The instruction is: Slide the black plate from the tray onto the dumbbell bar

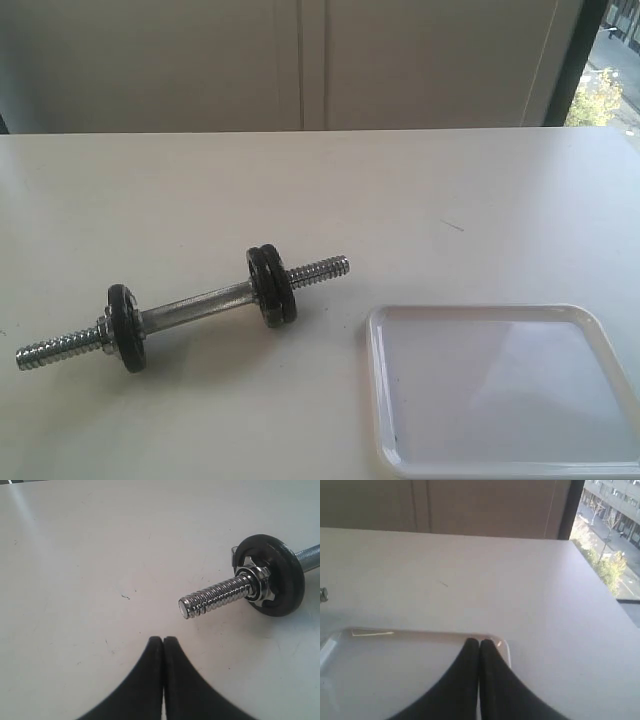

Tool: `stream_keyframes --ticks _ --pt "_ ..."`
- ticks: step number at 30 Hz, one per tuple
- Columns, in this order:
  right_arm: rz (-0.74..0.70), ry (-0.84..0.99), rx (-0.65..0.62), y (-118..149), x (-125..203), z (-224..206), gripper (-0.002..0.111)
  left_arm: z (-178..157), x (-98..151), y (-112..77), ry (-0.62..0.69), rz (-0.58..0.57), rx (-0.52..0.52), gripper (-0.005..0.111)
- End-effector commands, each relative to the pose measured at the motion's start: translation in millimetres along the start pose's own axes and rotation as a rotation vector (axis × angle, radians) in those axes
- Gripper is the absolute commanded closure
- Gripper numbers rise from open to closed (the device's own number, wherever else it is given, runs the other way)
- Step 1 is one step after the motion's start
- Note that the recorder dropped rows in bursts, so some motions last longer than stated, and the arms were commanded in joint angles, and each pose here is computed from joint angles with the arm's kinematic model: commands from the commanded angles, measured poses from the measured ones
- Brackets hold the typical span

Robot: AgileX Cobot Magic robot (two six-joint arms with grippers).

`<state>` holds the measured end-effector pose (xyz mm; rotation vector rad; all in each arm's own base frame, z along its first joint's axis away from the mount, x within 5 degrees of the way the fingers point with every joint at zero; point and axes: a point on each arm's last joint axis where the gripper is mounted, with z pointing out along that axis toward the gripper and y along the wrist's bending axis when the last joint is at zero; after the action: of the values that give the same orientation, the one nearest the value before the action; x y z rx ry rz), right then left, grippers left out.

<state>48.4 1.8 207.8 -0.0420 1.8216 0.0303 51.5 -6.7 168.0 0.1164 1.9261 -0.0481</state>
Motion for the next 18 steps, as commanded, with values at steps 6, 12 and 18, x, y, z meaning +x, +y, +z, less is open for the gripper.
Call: stream_keyframes --ticks 6,12,18 --pt "0.048 0.004 -0.006 0.8 23.4 11.3 0.108 0.4 1.2 -0.6 -0.001 -0.01 0.007 0.107" --pt "0.055 0.002 -0.017 1.4 23.2 11.3 0.108 0.4 1.2 -0.6 -0.001 -0.01 0.007 0.107" --pt "0.058 0.0 -0.079 5.0 22.8 11.1 0.108 0.4 1.2 -0.6 -0.001 -0.01 0.007 0.107"
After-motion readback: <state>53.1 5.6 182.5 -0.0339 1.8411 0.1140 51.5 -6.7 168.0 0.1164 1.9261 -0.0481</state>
